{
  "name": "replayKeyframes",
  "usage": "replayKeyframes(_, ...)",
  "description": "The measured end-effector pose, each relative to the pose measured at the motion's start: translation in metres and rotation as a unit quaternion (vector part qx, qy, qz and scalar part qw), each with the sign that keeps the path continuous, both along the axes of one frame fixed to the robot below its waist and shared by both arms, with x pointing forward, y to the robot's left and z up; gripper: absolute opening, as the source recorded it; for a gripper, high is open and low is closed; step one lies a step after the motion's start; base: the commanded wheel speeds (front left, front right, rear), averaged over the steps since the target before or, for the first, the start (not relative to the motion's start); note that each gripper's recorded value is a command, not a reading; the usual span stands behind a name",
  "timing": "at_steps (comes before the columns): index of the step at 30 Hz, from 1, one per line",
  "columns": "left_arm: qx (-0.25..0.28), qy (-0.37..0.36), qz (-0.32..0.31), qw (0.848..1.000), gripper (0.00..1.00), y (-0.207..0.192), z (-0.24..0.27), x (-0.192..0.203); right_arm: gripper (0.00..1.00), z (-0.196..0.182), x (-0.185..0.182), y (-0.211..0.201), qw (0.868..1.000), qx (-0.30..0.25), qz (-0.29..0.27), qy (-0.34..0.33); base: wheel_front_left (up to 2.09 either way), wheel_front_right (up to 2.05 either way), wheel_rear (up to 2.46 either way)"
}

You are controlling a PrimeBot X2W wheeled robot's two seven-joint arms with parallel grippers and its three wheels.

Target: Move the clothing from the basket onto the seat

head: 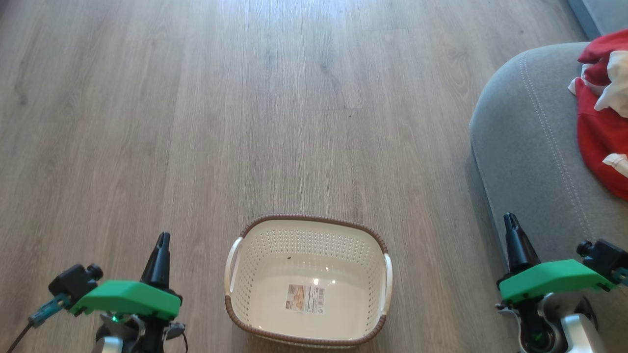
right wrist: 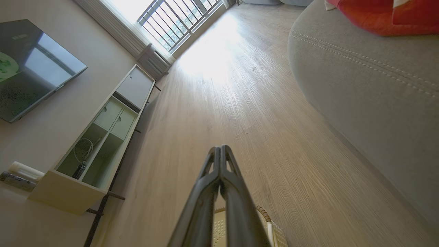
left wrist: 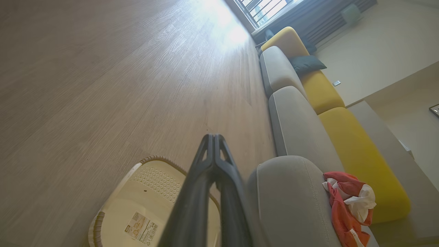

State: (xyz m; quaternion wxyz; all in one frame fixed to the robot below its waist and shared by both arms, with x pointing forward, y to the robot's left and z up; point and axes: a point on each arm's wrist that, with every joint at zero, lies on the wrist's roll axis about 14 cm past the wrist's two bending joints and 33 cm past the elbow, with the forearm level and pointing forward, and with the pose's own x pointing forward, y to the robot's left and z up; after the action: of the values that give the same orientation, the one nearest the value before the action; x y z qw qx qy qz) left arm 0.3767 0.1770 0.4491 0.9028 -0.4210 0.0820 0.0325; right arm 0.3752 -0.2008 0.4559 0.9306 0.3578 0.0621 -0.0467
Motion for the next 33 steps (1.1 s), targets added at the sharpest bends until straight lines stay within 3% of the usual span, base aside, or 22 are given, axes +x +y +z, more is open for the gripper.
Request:
replayKeyframes(17,-0.084,0.000,0.014,0.996,0.00,0.002,0.005,0.000,0.00,0.004,0.000,-0.003,0.995,0.100,-0.019,-0.006,0.00,0.00,0.00)
replayKeyframes(33,-0.167,-0.006,0.024,0.986,0.00,0.005,0.012,0.001,0.00,0.009,0.001,-0.005,0.979,0.200,-0.031,-0.014,0.00,0.00,0.00)
